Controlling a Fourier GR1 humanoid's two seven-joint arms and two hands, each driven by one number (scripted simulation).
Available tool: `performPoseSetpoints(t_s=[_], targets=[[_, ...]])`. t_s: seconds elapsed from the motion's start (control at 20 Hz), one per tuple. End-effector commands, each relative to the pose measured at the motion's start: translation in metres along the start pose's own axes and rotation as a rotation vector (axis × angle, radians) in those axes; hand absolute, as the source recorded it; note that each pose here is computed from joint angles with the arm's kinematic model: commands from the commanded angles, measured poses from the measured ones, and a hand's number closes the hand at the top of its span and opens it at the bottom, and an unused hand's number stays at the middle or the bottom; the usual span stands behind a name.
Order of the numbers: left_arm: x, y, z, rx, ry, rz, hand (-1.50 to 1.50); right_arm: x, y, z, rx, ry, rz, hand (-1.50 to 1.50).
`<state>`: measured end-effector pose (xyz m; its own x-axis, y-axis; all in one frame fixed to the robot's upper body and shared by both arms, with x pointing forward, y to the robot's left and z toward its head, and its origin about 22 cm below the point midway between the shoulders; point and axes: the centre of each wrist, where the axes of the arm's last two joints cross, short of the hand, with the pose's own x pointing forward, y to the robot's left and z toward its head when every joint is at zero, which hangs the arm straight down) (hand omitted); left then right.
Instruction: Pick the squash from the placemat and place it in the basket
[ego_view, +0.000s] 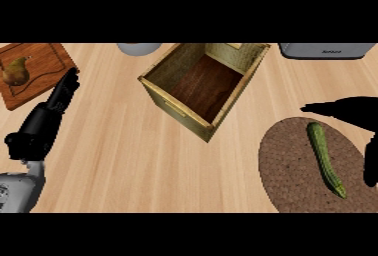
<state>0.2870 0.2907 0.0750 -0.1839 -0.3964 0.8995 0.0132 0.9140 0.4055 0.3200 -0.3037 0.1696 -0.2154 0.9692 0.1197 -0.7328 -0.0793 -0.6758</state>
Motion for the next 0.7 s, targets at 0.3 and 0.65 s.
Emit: performPoseSetpoints(t_s=[0.3,0.65], targets=[[0.003,-0.016,0.003,0.010,0.004,0.019,0.00,-0.016,0.038,-0.024,-0.025,0.004,0.018,-1.50],[-0.001,0.000,0.017,0.015,-0.009,-0.010,0.00,-0.037,0.046,-0.032,-0.043,-0.010,0.015,-1.50]])
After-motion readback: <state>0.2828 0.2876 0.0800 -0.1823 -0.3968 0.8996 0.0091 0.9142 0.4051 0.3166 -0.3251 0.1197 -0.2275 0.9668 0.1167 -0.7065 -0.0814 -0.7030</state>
